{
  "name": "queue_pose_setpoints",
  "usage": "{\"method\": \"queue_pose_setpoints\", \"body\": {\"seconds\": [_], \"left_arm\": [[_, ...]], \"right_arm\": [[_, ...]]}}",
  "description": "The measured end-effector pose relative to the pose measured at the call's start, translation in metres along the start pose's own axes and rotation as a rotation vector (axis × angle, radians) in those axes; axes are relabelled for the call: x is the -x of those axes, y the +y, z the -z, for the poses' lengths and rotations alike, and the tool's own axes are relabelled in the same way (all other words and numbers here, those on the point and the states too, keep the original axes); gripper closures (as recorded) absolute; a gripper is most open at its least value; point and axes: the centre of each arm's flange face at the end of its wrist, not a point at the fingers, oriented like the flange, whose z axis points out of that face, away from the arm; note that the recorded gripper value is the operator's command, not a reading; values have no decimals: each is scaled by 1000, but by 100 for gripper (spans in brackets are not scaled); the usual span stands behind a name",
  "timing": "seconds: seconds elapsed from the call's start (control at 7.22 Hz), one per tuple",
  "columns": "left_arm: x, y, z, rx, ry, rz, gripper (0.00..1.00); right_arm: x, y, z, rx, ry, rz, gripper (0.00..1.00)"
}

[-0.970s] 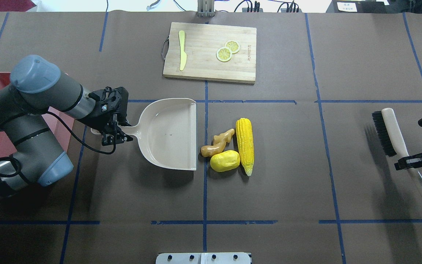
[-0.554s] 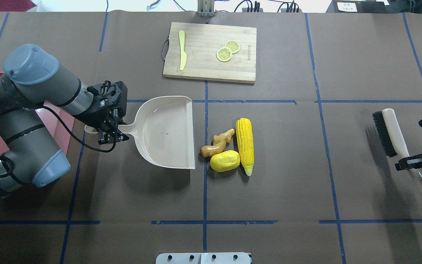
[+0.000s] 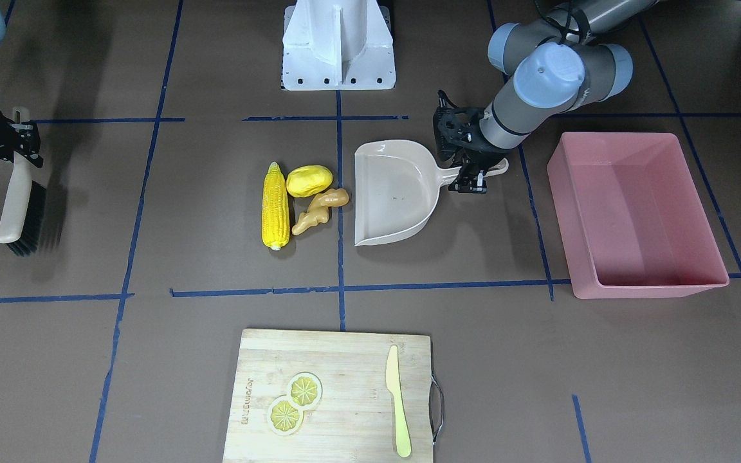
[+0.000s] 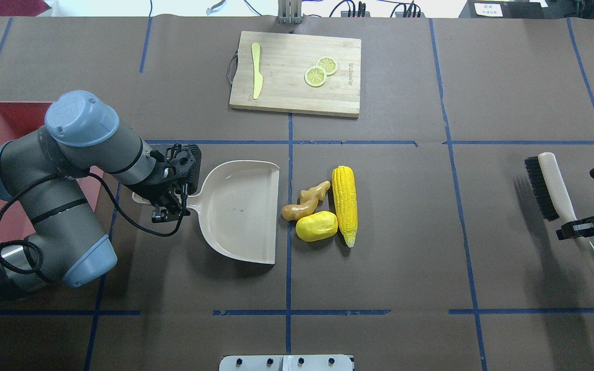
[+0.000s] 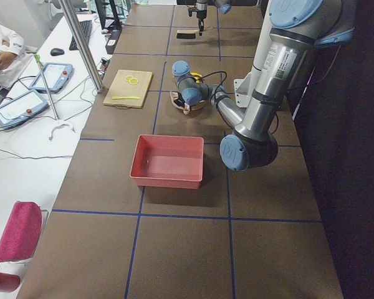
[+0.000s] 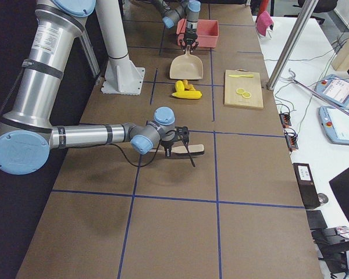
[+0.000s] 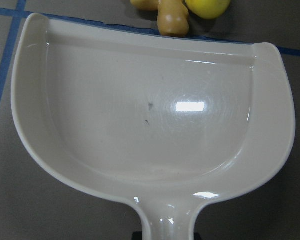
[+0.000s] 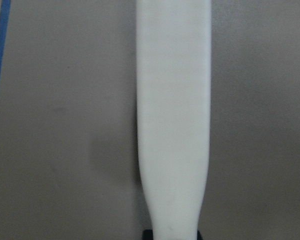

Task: Sweep and dump trash into bin
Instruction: 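Tilt the dustpan with the left gripper, lowering its lip to the table, then move the brush in the right gripper behind the corn, ginger and potato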

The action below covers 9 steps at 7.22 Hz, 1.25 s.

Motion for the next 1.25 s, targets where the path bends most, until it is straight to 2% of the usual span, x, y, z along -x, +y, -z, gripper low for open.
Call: {"method": "queue_pose_setpoints", "body": {"seconds": [0.42,0.69,1.25], "left_arm": [[2,-14,-3,33,7,46,100],[3,-18,-5,40,12,75,100],[3,-20,-6,37,12,91,100]], "right_arm": [[1,0,0,-1,-1,-1,100],[11,-4,5,-11,-18,-35,100],[81,-16,8,-9,-105,-102,100]]}}
